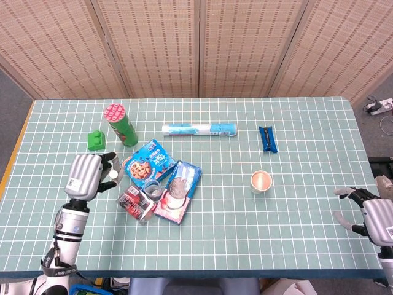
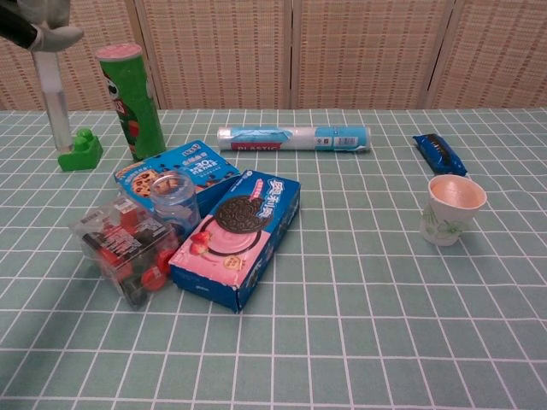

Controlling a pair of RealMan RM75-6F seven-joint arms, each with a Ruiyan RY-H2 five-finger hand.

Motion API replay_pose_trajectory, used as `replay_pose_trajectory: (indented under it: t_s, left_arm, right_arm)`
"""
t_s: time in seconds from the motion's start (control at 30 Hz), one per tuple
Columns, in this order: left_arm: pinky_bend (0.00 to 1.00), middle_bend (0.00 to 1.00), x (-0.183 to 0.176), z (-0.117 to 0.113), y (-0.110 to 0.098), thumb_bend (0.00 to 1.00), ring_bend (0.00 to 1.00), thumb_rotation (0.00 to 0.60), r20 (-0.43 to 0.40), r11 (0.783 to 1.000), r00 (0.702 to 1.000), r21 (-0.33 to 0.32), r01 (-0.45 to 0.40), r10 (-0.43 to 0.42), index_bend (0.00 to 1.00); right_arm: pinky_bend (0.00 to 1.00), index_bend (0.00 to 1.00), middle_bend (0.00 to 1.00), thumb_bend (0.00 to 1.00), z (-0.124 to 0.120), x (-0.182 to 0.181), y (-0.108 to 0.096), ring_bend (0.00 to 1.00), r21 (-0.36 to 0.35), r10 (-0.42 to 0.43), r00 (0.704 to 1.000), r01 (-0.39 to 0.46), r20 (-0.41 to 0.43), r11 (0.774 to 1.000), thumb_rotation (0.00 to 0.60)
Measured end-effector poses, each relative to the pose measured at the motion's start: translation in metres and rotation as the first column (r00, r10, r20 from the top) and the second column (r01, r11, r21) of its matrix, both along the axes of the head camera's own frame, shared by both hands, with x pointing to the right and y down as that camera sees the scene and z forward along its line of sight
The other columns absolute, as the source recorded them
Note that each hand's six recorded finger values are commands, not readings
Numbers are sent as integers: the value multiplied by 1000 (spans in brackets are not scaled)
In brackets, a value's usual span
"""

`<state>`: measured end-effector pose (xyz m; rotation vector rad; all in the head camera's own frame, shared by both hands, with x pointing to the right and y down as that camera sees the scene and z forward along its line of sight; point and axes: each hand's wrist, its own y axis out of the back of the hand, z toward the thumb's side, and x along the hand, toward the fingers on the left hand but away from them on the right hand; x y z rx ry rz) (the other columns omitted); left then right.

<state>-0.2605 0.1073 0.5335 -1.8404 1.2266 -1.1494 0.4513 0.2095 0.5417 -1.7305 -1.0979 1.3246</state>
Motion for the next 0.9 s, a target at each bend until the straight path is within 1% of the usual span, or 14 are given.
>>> replay_pose_trajectory:
  t_s: [0.07, 0.1, 0.17, 0.2, 0.3, 0.37, 0.47, 0.53, 0.6, 0.67, 0.73, 0.8, 0.87, 0.9]
  left_arm:
    - [1000, 1000, 0, -1, 0, 530, 964, 600, -80, 999, 996, -40, 29, -32, 818]
    - [1000, 1000, -1, -1, -1, 530, 963, 600, -139, 996, 989, -69, 48, -58, 818]
    - [1000, 1000, -3, -3, -3, 530, 963, 600, -224, 991, 970, -113, 75, -99, 818]
    - [1000, 1000, -5, -4, -4, 530, 963, 600, -273, 986, 954, -140, 91, -126, 818]
    - [1000, 1000, -12, -7, -8, 530, 964, 600, -341, 974, 924, -194, 114, -176, 818]
    - [1000, 1000, -16, -7, -9, 530, 963, 600, -344, 972, 921, -204, 118, -184, 818]
    - [1000, 1000, -20, -4, -10, 530, 963, 600, -304, 976, 937, -182, 120, -172, 818]
    - [1000, 1000, -24, -2, -11, 530, 962, 600, -237, 984, 960, -138, 115, -145, 819]
    - [1000, 1000, -28, 0, -13, 530, 960, 600, -141, 992, 984, -73, 100, -110, 822]
    - [1000, 1000, -31, 3, -14, 530, 958, 600, -44, 997, 996, -10, 81, -82, 828]
    - [1000, 1000, -31, 7, -14, 531, 958, 600, 59, 997, 996, 52, 62, -65, 830]
    - [1000, 1000, -30, 11, -12, 530, 958, 600, 117, 995, 991, 79, 54, -63, 830]
    - [1000, 1000, -29, 12, -11, 530, 958, 600, 126, 996, 990, 77, 54, -63, 830]
    - [1000, 1000, -28, 13, -11, 530, 958, 600, 112, 996, 991, 65, 61, -68, 830]
  right_arm:
    - [596, 371, 440, 207, -1, 0, 0, 392, 2, 0, 1000, 0, 3, 1000, 600]
    - [596, 371, 440, 207, -1, 0, 0, 393, 3, 0, 1000, 0, 4, 1000, 600]
    - [596, 371, 440, 207, -1, 0, 0, 392, 2, 1, 1000, -1, 3, 1000, 600]
    - [596, 371, 440, 207, -1, 0, 0, 393, 2, 1, 1000, -1, 3, 1000, 600]
    - [596, 371, 440, 207, 0, 0, 0, 393, 0, -1, 1000, 1, 2, 1000, 600]
    - [596, 371, 440, 207, 0, -1, 1, 393, 0, -3, 1000, 3, 2, 1000, 600]
    - [596, 371, 440, 207, 0, -1, 1, 393, 0, -4, 1000, 4, 2, 1000, 600]
    - [596, 371, 440, 207, 0, -1, 1, 393, 0, -3, 1000, 3, 0, 1000, 600]
    - [596, 371, 440, 207, 0, -1, 1, 393, -3, -5, 1000, 5, 2, 1000, 600]
    - [596, 371, 440, 207, 0, -2, 1, 393, -7, -9, 1000, 9, 10, 1000, 600]
    - [596, 371, 440, 207, 0, -3, 2, 393, -8, -14, 1000, 14, 14, 1000, 600]
    - [596, 371, 440, 207, -1, -3, 2, 392, -8, -15, 1000, 15, 15, 1000, 600]
    - [596, 371, 440, 207, -1, -3, 2, 393, -7, -13, 1000, 13, 17, 1000, 600]
    - [596, 371, 440, 207, -1, -2, 2, 393, -7, -12, 1000, 12, 18, 1000, 600]
